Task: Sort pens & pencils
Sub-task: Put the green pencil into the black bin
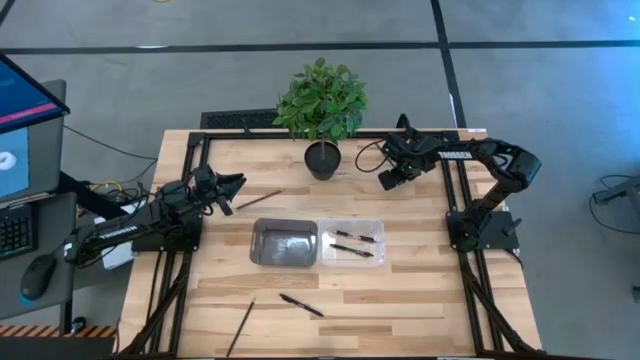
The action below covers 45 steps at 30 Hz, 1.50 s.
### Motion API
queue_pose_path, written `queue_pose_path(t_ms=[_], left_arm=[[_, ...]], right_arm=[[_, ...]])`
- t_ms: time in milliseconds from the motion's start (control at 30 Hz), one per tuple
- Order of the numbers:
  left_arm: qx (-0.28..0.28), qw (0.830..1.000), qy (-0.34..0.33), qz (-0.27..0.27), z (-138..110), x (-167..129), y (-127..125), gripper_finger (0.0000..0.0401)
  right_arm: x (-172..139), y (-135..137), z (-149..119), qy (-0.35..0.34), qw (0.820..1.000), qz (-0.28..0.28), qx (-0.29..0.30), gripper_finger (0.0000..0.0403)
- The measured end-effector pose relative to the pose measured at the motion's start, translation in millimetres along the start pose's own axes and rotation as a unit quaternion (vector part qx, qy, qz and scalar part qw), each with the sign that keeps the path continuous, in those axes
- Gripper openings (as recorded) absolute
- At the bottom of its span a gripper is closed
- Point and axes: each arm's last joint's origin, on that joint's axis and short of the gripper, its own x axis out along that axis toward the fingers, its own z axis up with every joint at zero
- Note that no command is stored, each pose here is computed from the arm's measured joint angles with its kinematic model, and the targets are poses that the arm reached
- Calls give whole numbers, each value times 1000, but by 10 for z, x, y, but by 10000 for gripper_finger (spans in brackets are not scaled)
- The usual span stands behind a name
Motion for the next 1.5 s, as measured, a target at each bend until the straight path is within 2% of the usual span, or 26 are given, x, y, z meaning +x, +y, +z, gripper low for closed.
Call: queue_pose_path(t_ms=[1067, 1200, 1400, 1500], left_arm=[[-13, 1000, 0, 0, 0, 0, 0, 94], [-13, 1000, 0, 0, 0, 0, 0, 94], [-13, 1000, 0, 0, 0, 0, 0, 94], [-13, 1000, 0, 0, 0, 0, 0, 94]], right_arm=[[6, -34, 81, -31, 998, 4, -60, 120], [8, -35, 77, -29, 995, 3, -96, 120], [18, -31, 83, -30, 995, 3, -99, 120], [18, -27, 84, -31, 992, 3, -120, 120]])
